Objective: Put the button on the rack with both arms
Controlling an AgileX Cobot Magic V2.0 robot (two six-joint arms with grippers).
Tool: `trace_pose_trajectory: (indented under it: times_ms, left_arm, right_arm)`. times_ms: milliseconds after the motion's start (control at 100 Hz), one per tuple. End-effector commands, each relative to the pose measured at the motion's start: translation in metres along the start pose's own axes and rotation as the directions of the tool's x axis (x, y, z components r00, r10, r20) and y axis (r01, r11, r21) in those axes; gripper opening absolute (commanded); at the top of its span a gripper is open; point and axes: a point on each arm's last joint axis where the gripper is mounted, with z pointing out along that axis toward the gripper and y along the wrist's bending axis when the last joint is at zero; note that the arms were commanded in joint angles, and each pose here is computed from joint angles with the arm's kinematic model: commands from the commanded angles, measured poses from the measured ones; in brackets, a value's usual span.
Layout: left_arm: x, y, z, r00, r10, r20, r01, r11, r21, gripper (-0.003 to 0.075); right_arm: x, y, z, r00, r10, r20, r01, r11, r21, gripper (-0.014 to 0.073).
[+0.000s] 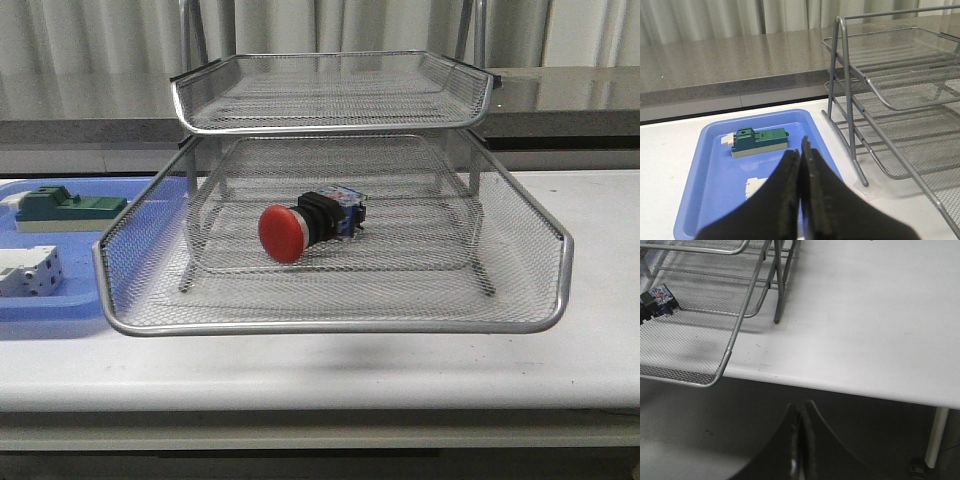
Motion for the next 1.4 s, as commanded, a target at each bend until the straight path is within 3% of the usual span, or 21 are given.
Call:
trace_pose_trajectory:
  times_ms: [0, 380, 570, 710, 920, 1190, 1390]
  left_arm:
    - [-0.014, 0.003, -0.001, 0.996, -0.021, 0.088, 0.024, 0.999, -0.032, -0.002]
    - [-0.014, 0.003, -0.001, 0.996, -0.021, 0.088, 0.024, 0.999, -0.032, -0.002]
    - [-0.014, 0.003, -0.001, 0.996, -0.021, 0.088, 0.024, 0.999, -0.032, -0.002]
    - [-0.014, 0.003, -0.001, 0.996, -0.021, 0.088, 0.024, 0.999, -0.032, -0.002]
    - [-0.014, 0.003, -0.001, 0.996, -0.021, 0.088, 0.024, 0.999, -0.032, -0.002]
    - [-0.014, 0.003, -0.001, 0.996, -0.021, 0.088, 0.024, 0.999, -0.032, -0.002]
    - [-0.014, 0.003, -0.001, 0.996, -0.021, 0.088, 0.024, 0.999, -0.032, -0.002]
  right_arm:
    - [-0.011, 0.0, -0.004, 0.997, 0.0, 0.076, 0.0, 1.0, 0.003, -0.0071]
    - [-0.024, 0.003, 0.007, 0.993, 0.025, 0.118, -0.02, 0.999, -0.042, -0.0071]
    - [-0.037, 0.008, 0.044, 0.997, -0.075, 0.017, 0.077, 0.986, -0.146, -0.0071]
    - [-0.046, 0.015, 0.078, 0.987, -0.157, -0.034, 0.142, 0.953, -0.267, -0.0071]
    - [-0.047, 0.031, 0.127, 0.947, -0.313, -0.077, 0.245, 0.855, -0.458, -0.0069]
    - [-0.028, 0.074, 0.173, 0.825, -0.559, -0.086, 0.379, 0.659, -0.65, -0.0069]
    - [-0.014, 0.107, 0.185, 0.756, -0.653, -0.04, 0.433, 0.546, -0.717, -0.0069]
